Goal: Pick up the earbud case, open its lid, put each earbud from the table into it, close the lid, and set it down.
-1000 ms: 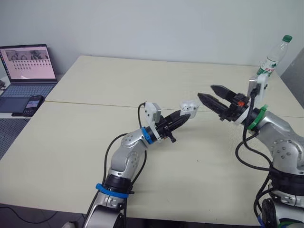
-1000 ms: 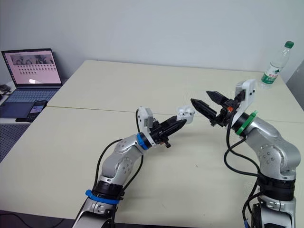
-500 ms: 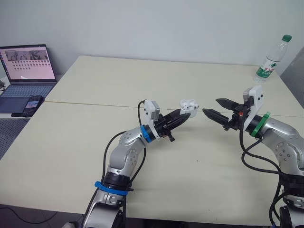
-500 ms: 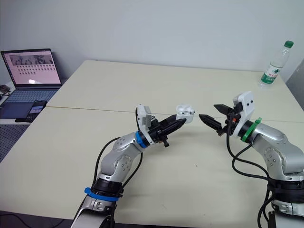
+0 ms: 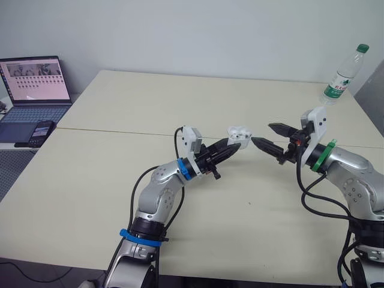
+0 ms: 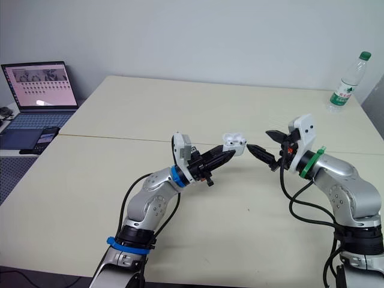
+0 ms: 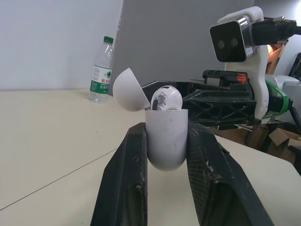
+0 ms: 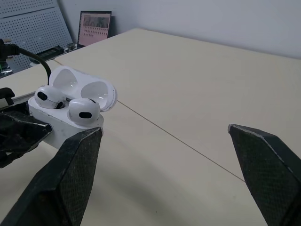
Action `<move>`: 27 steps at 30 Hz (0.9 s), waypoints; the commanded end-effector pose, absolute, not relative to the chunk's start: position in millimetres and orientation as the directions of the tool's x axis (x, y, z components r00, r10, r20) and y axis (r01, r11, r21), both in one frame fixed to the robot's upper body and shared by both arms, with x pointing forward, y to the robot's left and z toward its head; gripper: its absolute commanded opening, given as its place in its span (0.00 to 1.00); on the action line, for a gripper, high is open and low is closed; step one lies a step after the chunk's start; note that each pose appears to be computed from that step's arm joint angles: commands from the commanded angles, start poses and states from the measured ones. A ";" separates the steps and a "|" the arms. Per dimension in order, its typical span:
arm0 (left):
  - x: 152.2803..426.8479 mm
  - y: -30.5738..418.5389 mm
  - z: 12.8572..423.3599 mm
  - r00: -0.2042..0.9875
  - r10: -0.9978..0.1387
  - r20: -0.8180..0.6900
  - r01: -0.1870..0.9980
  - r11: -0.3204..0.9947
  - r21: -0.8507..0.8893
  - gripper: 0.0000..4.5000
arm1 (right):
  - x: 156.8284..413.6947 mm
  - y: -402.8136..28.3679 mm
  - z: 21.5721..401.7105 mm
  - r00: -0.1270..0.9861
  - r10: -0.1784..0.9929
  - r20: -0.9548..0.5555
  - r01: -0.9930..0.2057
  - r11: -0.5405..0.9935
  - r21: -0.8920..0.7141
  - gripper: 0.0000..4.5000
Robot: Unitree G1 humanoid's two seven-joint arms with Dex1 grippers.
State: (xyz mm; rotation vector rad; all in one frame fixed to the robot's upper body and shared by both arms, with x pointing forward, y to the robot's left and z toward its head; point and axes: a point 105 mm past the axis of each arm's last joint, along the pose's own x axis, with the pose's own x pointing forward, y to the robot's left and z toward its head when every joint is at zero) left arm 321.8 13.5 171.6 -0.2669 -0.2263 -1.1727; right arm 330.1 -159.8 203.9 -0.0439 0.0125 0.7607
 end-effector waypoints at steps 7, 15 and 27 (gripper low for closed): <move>320.3 11.0 183.9 0.345 -0.870 0.352 0.935 0.350 -0.054 0.17 | 326.8 -158.5 225.8 0.719 0.694 0.044 -0.691 0.720 -0.067 0.99; 322.0 10.7 182.4 0.347 -0.870 0.351 0.935 0.349 -0.059 0.17 | 322.5 -155.5 226.4 0.708 0.705 0.049 -0.702 0.709 -0.067 0.99; 321.5 9.5 182.5 0.340 -0.872 0.352 0.938 0.343 -0.055 0.17 | 322.7 -151.8 225.3 0.704 0.710 0.034 -0.706 0.704 -0.083 0.99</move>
